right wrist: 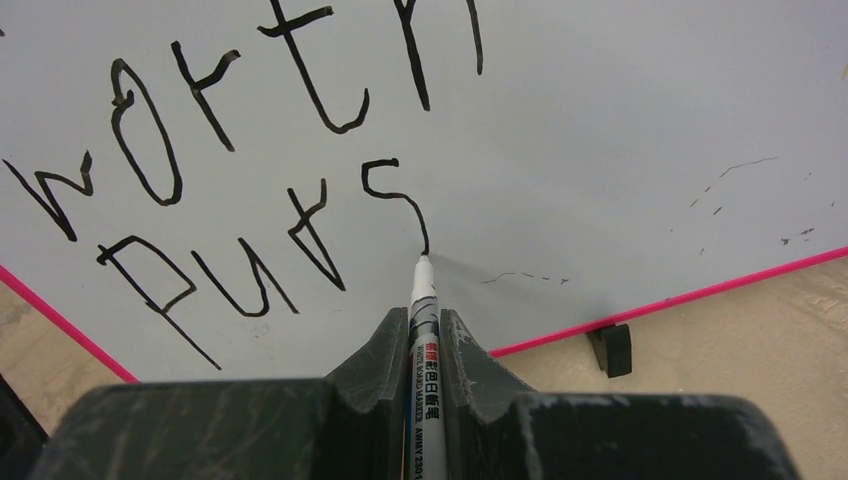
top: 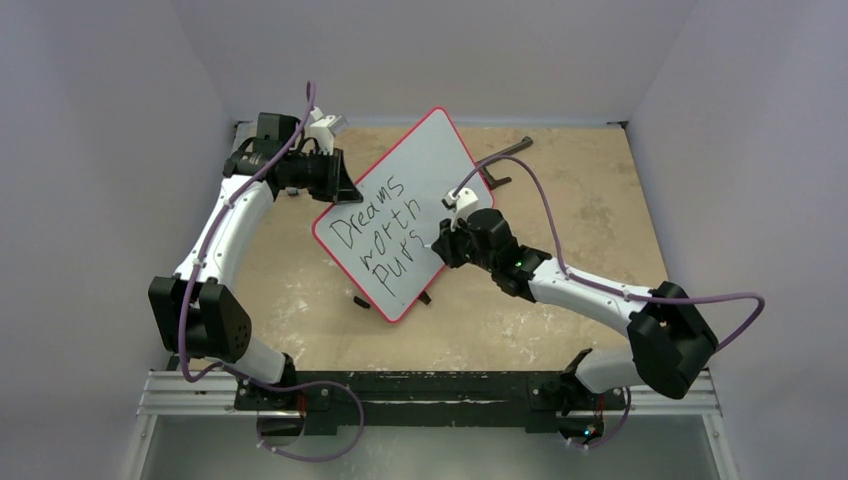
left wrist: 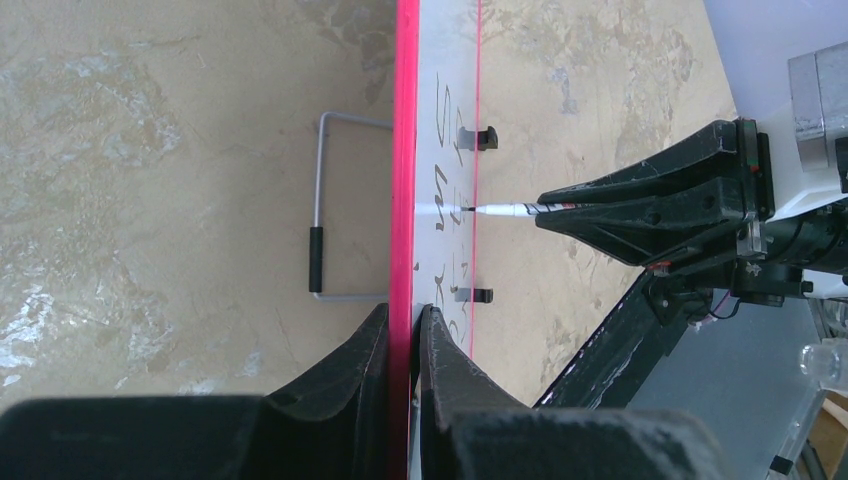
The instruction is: Write a sentence on the whiteboard
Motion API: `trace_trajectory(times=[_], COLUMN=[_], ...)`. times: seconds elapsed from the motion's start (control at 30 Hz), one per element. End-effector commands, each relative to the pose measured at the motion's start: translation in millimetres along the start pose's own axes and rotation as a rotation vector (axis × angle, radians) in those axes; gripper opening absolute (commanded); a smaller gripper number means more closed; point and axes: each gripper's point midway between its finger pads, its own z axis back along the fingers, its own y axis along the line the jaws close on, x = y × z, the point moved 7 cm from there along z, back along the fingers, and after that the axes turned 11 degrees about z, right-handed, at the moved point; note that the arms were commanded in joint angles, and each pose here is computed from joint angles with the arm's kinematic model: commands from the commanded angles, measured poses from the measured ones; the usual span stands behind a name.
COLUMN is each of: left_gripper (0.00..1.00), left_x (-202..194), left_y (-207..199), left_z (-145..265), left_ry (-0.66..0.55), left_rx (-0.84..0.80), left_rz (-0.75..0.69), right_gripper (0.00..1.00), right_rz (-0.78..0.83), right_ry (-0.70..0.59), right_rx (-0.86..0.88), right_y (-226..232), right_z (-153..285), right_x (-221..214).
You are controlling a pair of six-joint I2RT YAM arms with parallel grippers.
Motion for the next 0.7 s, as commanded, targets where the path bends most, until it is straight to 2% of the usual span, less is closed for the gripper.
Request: trace_trajectory(times=[0.0, 0.4, 0.67], left_gripper=[0.0, 0.0, 0.0], left_x=[10.1, 10.1, 10.0], left_y=[-11.4, -11.4, -10.9], left_z=[12.4, 12.6, 12.6], left_ry=[-0.064, -0.065, -0.064], left_rx=[0.015, 0.016, 0.019], left_rz=[-0.092, -0.094, -0.094], right_gripper=[0.0, 0.0, 0.0], right_rz=[0.014, 0.009, 0.003], right_ry=[-0.043, -0.139, -0.219], right_rx=[0.044, 0.157, 0.12], right_y=[3.8, 17.6, 13.5], right_z=[4.5, 6.1, 25.4], right_x=[9.9, 48.4, 70.4])
